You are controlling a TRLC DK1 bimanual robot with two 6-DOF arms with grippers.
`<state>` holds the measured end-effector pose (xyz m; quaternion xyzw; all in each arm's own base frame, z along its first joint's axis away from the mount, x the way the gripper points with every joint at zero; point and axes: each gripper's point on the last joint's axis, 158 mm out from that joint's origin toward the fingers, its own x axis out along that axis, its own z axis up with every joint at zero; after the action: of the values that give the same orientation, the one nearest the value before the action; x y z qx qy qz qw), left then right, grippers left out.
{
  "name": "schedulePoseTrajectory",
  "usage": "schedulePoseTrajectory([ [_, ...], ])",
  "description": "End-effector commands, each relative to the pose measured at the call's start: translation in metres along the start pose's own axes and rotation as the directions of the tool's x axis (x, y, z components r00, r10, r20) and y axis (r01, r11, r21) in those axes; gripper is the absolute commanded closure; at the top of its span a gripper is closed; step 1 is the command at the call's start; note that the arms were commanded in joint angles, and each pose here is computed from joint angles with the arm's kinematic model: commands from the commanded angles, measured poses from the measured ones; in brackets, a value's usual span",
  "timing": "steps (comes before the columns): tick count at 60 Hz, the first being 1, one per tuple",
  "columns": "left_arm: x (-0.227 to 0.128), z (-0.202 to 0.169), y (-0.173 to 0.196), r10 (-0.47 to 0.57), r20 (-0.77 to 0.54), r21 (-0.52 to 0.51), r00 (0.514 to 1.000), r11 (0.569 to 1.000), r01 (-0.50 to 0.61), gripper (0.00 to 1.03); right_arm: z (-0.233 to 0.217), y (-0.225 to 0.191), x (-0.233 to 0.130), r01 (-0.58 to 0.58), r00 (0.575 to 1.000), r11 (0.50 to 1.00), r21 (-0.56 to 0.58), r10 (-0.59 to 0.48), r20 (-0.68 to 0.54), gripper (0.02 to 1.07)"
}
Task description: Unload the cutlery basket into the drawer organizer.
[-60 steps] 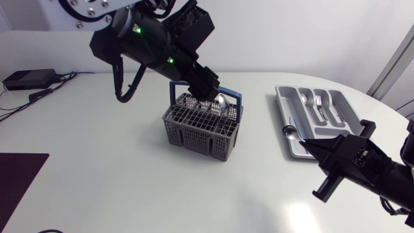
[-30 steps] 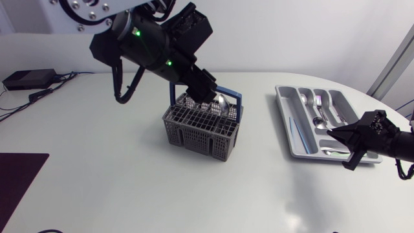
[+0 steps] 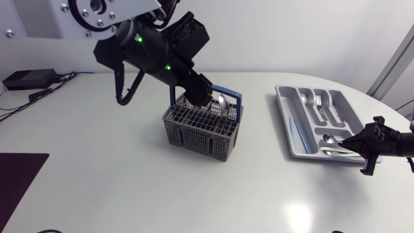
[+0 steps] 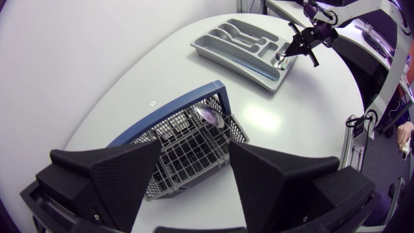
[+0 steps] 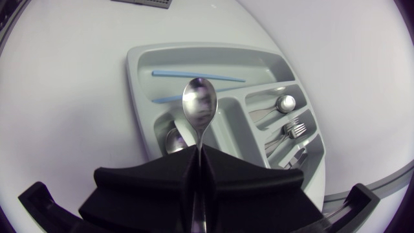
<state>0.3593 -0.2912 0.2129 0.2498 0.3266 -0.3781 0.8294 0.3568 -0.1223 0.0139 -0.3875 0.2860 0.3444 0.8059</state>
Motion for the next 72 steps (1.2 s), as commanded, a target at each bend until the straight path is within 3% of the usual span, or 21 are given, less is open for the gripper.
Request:
schedulePoseTrajectory([
  [1,0.013,-0.013,0.000,-0.013,-0.036,0.002,0.999,1.000,0.013,0.17,-0.014,0.004,0.005,-0.035,0.999,0.996,-0.084,0.033,-0.024,1.01],
  [13,0.013,-0.014,-0.001,-0.015,-0.040,-0.005,0.999,1.000,0.015,0.17,-0.033,0.003,0.012,-0.058,0.994,0.989,-0.135,0.045,-0.097,1.00],
  [23,0.021,-0.018,-0.008,-0.043,-0.053,-0.026,0.998,0.999,0.042,0.17,-0.034,-0.001,0.016,-0.022,0.994,0.986,-0.163,0.005,-0.106,0.67],
  [35,0.025,-0.017,-0.013,-0.085,-0.048,-0.072,0.995,0.994,0.081,0.17,-0.027,-0.012,0.011,0.049,0.992,0.984,-0.173,-0.068,-0.104,0.46],
  [48,0.032,-0.020,-0.012,-0.146,-0.043,-0.174,0.988,0.975,0.137,0.17,0.001,-0.020,-0.009,0.112,0.991,0.989,-0.101,-0.118,-0.059,0.35],
  [61,0.044,-0.021,-0.022,-0.277,-0.017,-0.318,0.961,0.912,0.258,0.16,0.047,-0.006,-0.029,0.147,0.989,0.989,-0.024,-0.147,0.016,0.30],
  [72,0.053,-0.017,-0.026,-0.327,0.018,-0.383,0.945,0.871,0.309,0.14,0.083,0.010,-0.043,0.135,0.987,0.986,0.096,-0.143,0.080,0.23],
])
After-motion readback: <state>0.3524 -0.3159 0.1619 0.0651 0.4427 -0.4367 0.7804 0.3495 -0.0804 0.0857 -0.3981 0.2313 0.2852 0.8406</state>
